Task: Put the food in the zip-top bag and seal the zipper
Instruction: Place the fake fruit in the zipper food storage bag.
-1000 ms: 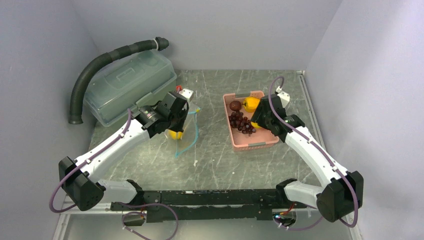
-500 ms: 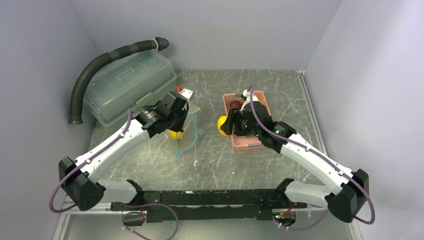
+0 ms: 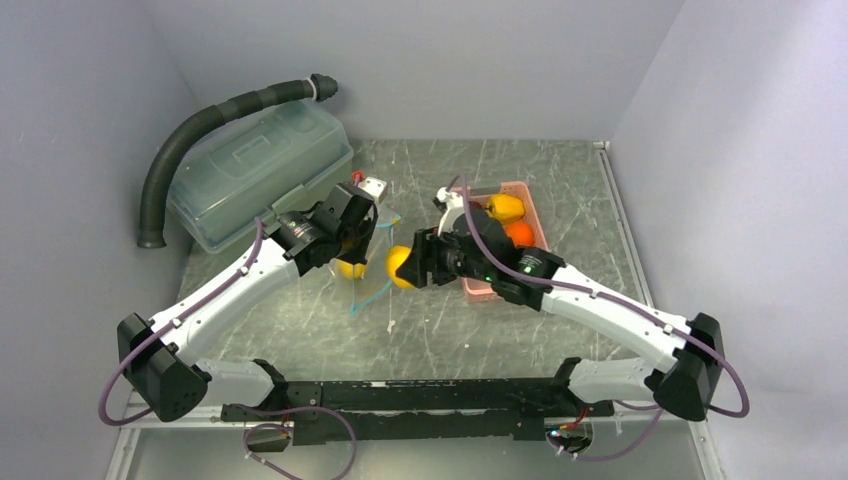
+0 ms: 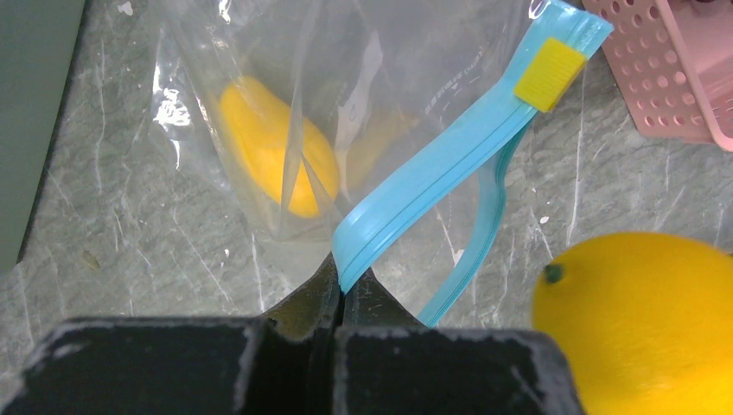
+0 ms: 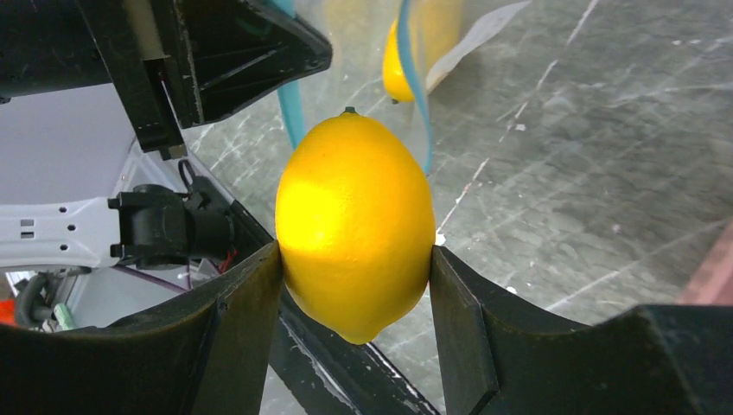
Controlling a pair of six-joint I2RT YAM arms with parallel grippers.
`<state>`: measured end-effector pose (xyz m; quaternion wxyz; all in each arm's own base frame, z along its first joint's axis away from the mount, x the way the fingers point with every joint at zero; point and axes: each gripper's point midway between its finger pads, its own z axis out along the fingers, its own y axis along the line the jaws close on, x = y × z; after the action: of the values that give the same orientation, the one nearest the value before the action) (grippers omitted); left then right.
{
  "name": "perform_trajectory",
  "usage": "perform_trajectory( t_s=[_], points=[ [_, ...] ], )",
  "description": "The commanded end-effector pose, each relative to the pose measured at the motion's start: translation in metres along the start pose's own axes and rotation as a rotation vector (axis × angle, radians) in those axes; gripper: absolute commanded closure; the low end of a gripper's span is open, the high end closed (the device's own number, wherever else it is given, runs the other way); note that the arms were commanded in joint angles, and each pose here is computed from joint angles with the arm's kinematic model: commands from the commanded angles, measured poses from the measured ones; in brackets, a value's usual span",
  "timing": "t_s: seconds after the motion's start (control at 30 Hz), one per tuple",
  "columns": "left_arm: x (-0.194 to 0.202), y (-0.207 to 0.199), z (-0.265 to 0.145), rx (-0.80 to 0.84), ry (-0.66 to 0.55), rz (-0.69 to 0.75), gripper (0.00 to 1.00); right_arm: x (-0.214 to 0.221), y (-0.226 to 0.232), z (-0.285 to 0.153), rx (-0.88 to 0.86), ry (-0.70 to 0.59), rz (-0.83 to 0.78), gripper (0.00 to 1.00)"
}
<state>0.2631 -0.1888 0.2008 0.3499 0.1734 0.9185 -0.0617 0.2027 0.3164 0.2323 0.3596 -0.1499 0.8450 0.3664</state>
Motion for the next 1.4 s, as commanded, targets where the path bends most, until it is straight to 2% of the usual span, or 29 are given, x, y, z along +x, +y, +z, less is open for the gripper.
perform_trajectory(
  t_s=[0.0, 0.5, 0.73, 0.9, 1.23, 1.37],
  points=[
    [-0.010, -0.003, -0.005, 0.017, -0.043, -0.003, 1.00, -0.023, 0.035, 0.009, -0.087, -0.059, -0.017, 0.71],
    [-0.011, -0.003, -0.006, 0.020, -0.048, -0.005, 1.00, -0.019, 0.039, 0.069, -0.032, -0.021, 0.078, 0.72],
    [-0.011, -0.003, -0.006, 0.020, -0.045, -0.004, 1.00, -0.030, 0.023, 0.085, 0.083, -0.071, 0.130, 0.69],
    [-0.011, -0.003, -0.006, 0.021, -0.048, -0.005, 1.00, -0.038, 0.015, 0.090, 0.134, -0.114, 0.159, 0.61],
    [-0.011, -0.003, -0.006, 0.018, -0.047, -0.005, 1.00, -0.044, 0.007, 0.096, 0.199, -0.136, 0.198, 0.34],
    [-0.010, -0.003, -0.005, 0.018, -0.044, -0.005, 1.00, -0.046, 0.008, 0.094, 0.196, -0.141, 0.197, 0.29]
  ],
)
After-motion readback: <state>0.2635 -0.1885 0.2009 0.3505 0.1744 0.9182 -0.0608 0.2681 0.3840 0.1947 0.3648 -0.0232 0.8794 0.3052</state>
